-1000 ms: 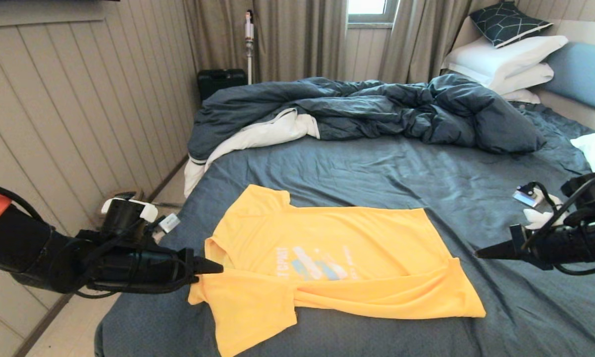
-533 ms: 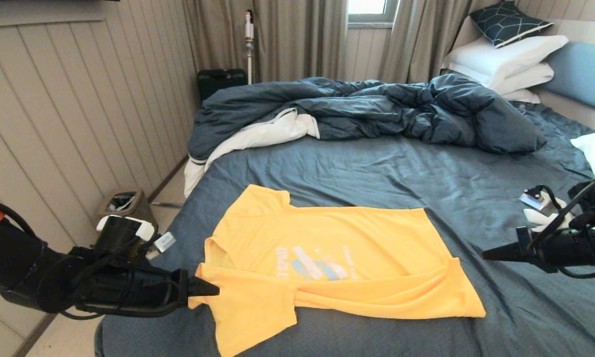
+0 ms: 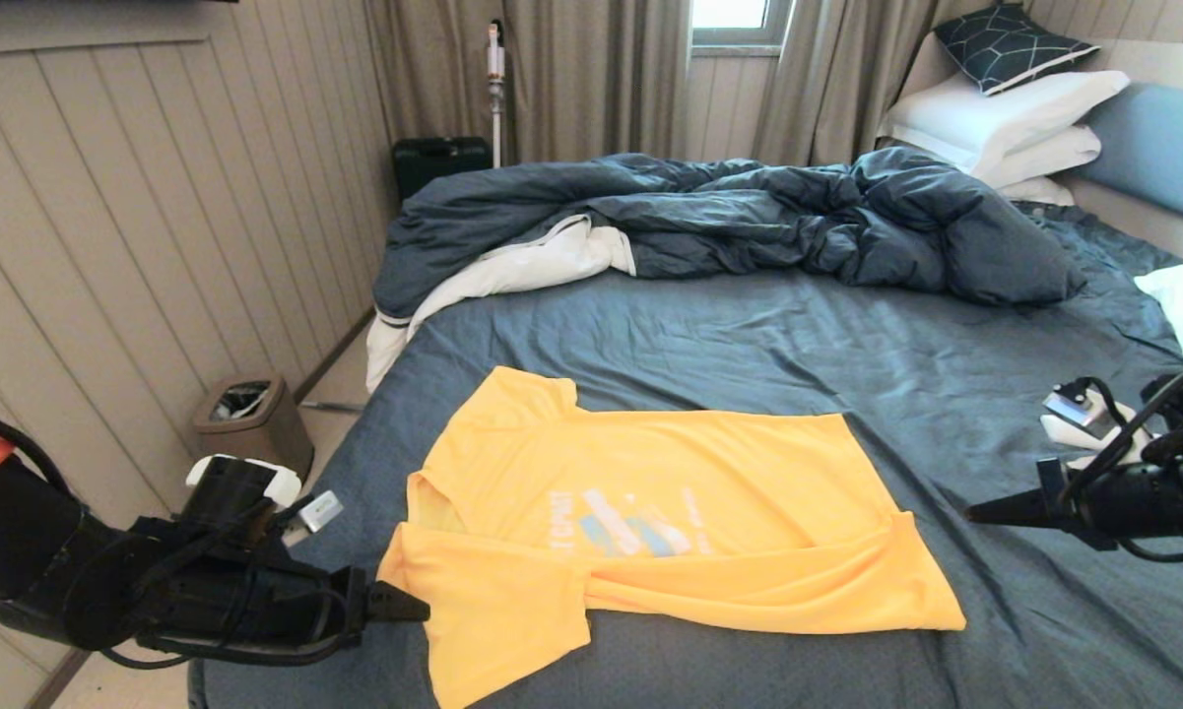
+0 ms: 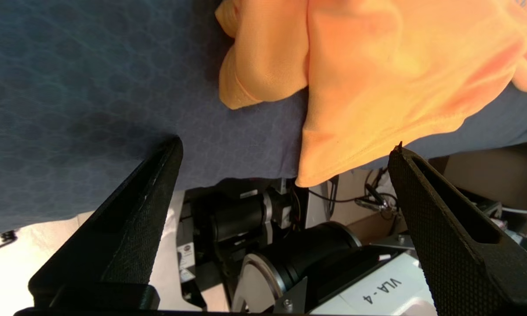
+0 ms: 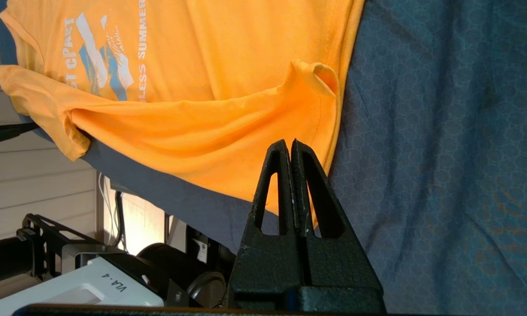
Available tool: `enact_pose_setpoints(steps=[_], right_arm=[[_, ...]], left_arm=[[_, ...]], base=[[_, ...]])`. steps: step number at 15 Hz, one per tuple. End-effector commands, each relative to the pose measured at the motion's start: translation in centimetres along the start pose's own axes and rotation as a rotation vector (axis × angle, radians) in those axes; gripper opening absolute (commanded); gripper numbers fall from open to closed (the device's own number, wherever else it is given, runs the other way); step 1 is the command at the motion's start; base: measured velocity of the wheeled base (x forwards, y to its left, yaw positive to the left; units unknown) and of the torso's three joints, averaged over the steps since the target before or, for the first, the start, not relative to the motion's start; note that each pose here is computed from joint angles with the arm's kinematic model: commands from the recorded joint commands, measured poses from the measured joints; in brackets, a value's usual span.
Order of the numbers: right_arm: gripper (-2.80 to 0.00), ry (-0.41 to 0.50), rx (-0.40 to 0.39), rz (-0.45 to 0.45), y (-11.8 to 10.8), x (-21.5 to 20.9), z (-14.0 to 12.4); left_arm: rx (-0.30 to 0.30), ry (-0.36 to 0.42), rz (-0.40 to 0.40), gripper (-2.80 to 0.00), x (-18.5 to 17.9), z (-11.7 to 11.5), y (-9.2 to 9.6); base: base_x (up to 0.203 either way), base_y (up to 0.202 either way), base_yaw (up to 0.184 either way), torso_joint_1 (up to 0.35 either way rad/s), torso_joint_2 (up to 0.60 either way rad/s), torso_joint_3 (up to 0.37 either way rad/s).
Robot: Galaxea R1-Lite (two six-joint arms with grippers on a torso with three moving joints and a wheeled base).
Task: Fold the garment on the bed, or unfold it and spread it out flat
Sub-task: Fold the yellow T-shirt
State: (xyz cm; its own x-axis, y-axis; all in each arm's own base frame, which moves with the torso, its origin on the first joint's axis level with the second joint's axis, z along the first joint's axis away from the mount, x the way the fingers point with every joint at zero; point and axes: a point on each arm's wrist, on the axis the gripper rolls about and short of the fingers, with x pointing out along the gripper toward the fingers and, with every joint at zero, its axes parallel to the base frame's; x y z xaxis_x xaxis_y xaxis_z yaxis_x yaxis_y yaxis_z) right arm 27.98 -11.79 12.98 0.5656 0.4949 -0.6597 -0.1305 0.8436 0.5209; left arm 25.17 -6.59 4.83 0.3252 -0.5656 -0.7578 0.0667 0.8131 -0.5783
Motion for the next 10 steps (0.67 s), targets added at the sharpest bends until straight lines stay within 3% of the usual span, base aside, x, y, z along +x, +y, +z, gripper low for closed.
enact_pose_setpoints(steps=[1, 4, 10], right_arm=[[-2.8, 0.005, 0.006, 0.005, -0.1, 0.1, -0.2], [-2.8, -0.006, 0.01, -0.002, -0.1, -0.5, -0.4], [-2.8, -0.016, 0.006, 0.001, -0.4, -0.9, -0.7]], left_arm=[[0.01, 0.028, -0.006, 0.0, 1.1, 0.1, -0.3], [0.037, 0.022, -0.007, 0.0, 2.2, 1.7, -1.3], [0.067, 0.103, 0.046, 0.0, 3.3, 1.1, -3.3]], base=[[0.0, 0.0, 0.0, 0.0, 0.0, 0.0], [0.0, 0.0, 0.0, 0.0, 0.0, 0.0], [0.0, 0.0, 0.0, 0.0, 0.0, 0.0]])
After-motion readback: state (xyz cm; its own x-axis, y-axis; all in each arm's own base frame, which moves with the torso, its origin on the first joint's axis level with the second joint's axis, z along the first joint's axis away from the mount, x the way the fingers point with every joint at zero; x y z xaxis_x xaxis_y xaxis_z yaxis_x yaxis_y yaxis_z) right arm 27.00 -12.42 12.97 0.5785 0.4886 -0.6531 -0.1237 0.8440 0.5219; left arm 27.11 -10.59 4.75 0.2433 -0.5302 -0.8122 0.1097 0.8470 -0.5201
